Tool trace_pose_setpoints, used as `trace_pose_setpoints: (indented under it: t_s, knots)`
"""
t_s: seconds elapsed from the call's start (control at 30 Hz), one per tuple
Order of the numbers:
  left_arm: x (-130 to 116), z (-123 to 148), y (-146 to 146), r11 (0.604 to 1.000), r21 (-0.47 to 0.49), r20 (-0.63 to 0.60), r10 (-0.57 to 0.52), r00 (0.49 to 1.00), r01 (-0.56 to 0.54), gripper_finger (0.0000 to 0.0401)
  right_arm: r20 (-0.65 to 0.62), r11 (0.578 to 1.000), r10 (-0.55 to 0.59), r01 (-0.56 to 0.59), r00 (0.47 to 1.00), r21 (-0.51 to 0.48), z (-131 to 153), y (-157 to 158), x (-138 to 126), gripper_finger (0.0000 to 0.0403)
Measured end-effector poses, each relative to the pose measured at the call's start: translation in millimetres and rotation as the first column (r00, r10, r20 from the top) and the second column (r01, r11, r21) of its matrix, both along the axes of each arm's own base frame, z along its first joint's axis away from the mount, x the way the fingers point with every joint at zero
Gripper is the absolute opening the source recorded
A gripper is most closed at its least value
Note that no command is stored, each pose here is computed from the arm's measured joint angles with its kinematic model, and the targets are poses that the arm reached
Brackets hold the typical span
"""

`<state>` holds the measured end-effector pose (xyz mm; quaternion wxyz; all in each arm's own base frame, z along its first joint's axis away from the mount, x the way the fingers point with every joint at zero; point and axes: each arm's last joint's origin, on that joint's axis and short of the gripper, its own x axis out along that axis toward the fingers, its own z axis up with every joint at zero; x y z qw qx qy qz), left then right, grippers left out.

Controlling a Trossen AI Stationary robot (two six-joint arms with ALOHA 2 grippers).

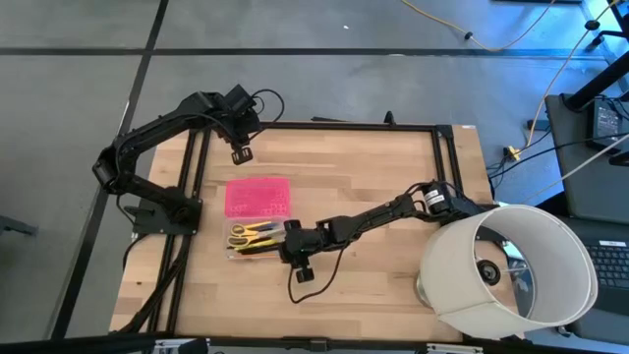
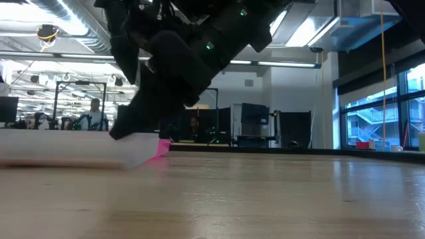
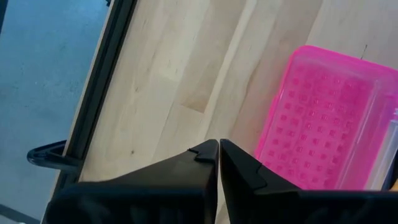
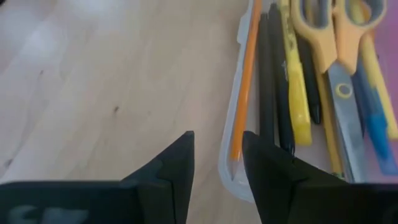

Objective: Pick & place school supplies into a supply box
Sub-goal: Close the pink supply box

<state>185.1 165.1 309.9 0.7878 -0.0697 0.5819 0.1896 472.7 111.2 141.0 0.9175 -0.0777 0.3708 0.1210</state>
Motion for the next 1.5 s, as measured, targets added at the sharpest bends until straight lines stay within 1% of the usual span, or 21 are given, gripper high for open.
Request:
trace_pose_setpoints:
  t_s: [0.13,0.4,0.57,0.77,0.9,0.97,1.03,1.13,1.2,1.27,1.37,1.47,1.5]
  knots:
    - [0,0,0,1.0,0.0,0.0,0.0,1.0,0.0,0.0012,-0.016,1.0,-0.016,0.016,1.0,0.004,-2,-1,-1,0.0121]
    - [0,0,0,1.0,-0.001,0.001,0.006,1.0,-0.006,0.0009,-0.055,1.0,-0.025,0.025,0.998,0.0,-3,-6,-2,0.0042]
    - [0,0,0,1.0,-0.007,0.006,0.026,1.0,-0.026,0.001,-0.094,1.0,-0.026,0.026,0.995,-0.007,-4,-7,-5,0.001]
    - [0,0,0,0.998,-0.026,0.018,0.058,0.998,-0.058,0.0008,-0.181,0.999,-0.023,0.016,0.983,-0.039,-8,-8,-12,0.0008]
    - [2,0,-3,0.995,-0.091,0.068,0.037,0.997,-0.031,0.0007,-0.219,0.998,-0.001,-0.012,0.976,-0.057,-8,-9,-16,0.0007]
    - [3,0,-4,0.994,-0.107,0.079,0.038,0.996,-0.03,0.0006,-0.239,0.998,0.01,-0.026,0.971,-0.065,-5,-9,-20,0.0007]
    - [3,0,-5,0.994,-0.095,0.058,0.059,0.997,-0.053,0.0006,-0.262,0.996,0.018,-0.039,0.965,-0.076,1,-10,-24,0.0007]
    - [-1,-3,-7,0.987,-0.062,-0.045,0.144,0.989,-0.147,0.0006,-0.299,0.994,0.033,-0.062,0.954,-0.09,9,-12,-31,0.0006]
    - [-5,-12,-10,0.975,-0.059,-0.11,0.208,0.972,-0.215,0.0006,-0.338,0.991,0.053,-0.09,0.94,-0.095,12,-13,-36,0.0006]
    - [-9,-27,-13,0.961,-0.086,-0.167,0.247,0.954,-0.264,0.0006,-0.358,0.99,0.061,-0.103,0.932,-0.1,13,-13,-39,0.0006]
    - [-13,-58,-19,0.941,-0.177,-0.209,0.251,0.945,-0.289,0.0004,-0.387,0.984,0.109,-0.154,0.916,-0.086,13,-13,-42,0.0006]
    - [-16,-87,-25,0.914,-0.274,-0.194,0.253,0.948,-0.3,0.0001,-0.4,0.978,0.145,-0.193,0.905,-0.082,12,-13,-43,0.0006]
    - [-17,-95,-27,0.905,-0.29,-0.193,0.263,0.945,-0.311,0.0001,-0.402,0.975,0.154,-0.204,0.903,-0.085,12,-13,-44,0.0006]
